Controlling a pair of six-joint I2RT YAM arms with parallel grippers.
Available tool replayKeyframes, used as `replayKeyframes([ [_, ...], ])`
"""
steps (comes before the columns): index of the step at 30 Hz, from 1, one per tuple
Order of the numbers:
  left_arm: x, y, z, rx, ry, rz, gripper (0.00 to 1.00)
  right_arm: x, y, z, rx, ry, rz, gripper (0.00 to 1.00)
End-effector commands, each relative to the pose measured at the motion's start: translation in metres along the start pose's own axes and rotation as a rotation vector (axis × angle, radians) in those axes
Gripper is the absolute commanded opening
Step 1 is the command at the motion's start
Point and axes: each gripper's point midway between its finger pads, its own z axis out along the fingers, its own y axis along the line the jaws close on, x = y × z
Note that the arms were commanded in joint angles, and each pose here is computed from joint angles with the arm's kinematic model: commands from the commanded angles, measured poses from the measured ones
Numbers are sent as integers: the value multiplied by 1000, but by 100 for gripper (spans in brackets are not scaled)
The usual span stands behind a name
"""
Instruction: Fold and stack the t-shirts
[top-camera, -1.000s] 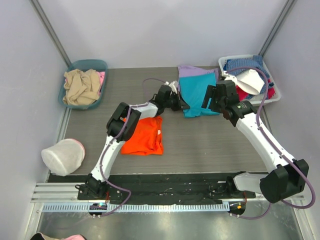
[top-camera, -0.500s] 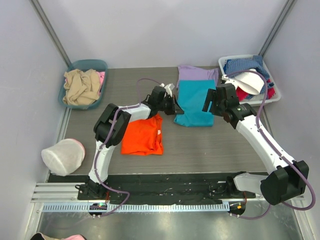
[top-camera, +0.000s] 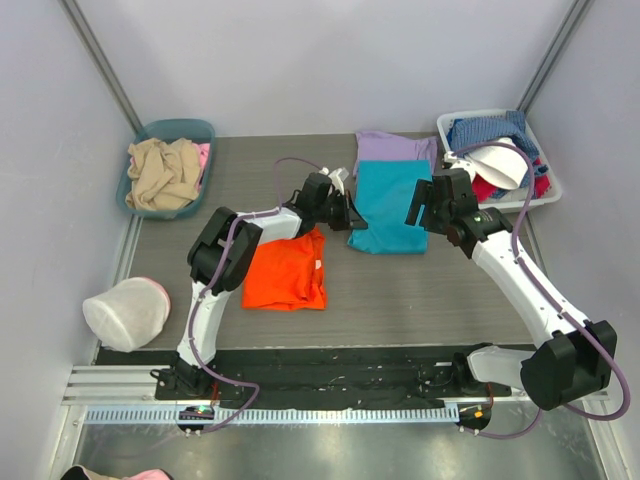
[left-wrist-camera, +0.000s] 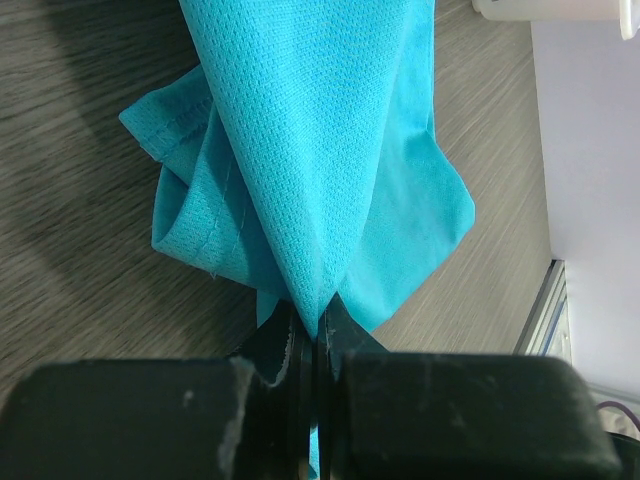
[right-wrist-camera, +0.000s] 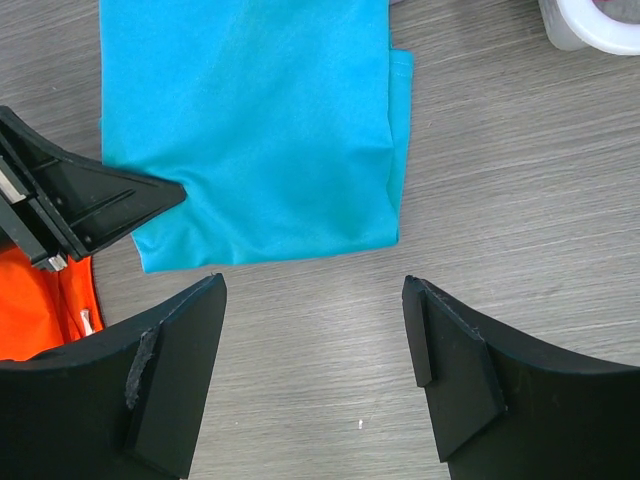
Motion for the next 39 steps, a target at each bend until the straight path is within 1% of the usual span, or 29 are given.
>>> replayKeyframes([
  [1,0,1,1,21,5,15,0,-11,-3,-4,10,-46,15,79],
  [5,-1,1,2,23,5,14,0,-9,-10,2,52,-41,23,79],
  [8,1,3,2,20,8,14,0,-2,-17,13,88,-34,45,81],
  [11,3,3,2,21,12,12,0,5,-21,37,101,-17,95,82],
  [15,4,5,2,19,14,8,0,19,-32,86,83,16,187,82],
  [17,3,4,2,22,13,10,0,22,-42,102,85,26,224,82],
  [19,3,3,2,26,16,8,0,25,-45,118,79,24,236,82],
  [24,0,2,3,39,12,2,0,14,-57,140,60,-13,250,82],
  [30,0,3,4,44,10,-8,0,20,-62,161,29,10,272,82],
  [31,0,3,4,45,9,-9,0,11,-71,164,30,-16,296,81],
  [39,-3,2,3,51,6,-18,0,29,-76,188,22,29,321,80],
])
